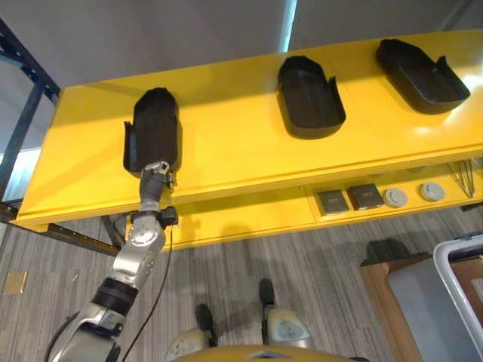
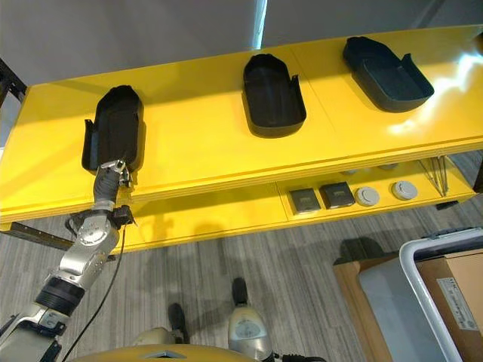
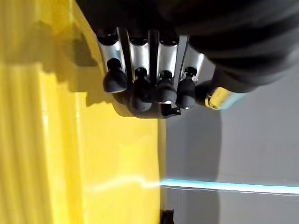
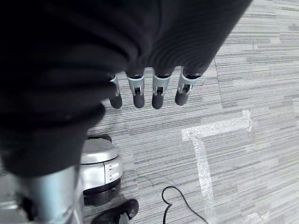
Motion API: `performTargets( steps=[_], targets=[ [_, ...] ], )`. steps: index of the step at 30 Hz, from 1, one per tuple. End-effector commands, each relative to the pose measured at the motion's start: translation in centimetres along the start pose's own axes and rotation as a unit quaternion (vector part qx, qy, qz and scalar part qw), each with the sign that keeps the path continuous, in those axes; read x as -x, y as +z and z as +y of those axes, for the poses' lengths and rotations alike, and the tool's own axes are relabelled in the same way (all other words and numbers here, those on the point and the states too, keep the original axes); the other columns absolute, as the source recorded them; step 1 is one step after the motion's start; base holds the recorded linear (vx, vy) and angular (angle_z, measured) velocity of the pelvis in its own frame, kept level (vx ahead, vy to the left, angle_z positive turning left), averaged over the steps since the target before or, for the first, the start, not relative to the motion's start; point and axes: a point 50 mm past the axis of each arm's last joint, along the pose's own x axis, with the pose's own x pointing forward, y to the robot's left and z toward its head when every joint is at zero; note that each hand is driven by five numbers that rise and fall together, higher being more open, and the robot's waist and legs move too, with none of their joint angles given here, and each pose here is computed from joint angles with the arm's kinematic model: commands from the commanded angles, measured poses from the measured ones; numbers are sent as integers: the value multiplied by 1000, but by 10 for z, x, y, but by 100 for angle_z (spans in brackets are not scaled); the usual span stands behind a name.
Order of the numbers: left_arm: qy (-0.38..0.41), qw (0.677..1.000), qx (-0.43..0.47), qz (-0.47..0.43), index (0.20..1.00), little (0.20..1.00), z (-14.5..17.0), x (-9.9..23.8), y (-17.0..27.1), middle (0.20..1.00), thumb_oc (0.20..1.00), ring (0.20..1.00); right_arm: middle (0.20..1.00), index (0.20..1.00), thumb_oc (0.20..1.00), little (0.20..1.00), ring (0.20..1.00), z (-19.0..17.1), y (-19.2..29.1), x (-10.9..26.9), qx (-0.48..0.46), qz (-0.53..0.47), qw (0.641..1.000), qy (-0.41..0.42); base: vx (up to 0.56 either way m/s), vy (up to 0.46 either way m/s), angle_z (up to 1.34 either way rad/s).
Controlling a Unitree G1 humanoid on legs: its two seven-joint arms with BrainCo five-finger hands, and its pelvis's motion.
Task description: Move parts from the plastic box to the shelf.
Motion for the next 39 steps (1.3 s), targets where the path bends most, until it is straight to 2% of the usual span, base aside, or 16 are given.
performTargets(
  steps=[1,10,18,28,33,38,39],
  targets=[
    [8,996,29,-82,200,200,-3,-19,39,200,200,200,1000,1000,1000,1000,1000,-2,-4,0,10,15,1000,9,42,-10,-5],
    [73,996,23,-40,200,200,18,-30,25,200,200,200,1000,1000,1000,1000,1000,-5,1,1,-14,-1,1000,12,14,-5,-5],
    [116,992,26,-38,200,200,34,-46,28,200,200,200,1000,1000,1000,1000,1000,-4,7,1,-14,-12,1000,13,-29,-12,-4],
    [99,992,29,-66,200,200,32,-55,44,200,200,200,1000,1000,1000,1000,1000,4,14,0,-3,-29,999,25,-47,-14,-1],
    [61,997,33,-30,200,200,14,-31,17,200,200,200,1000,1000,1000,1000,1000,7,13,0,-23,-31,999,29,0,0,0],
    [101,995,-16,-10,200,200,16,20,-24,200,200,200,1000,1000,1000,1000,1000,12,14,-1,-38,-23,999,31,-45,18,8],
    [135,989,-59,5,558,558,27,35,-39,558,558,558,1000,1000,1000,1000,1000,15,14,-2,-38,-19,999,31,-56,20,20]
  ],
)
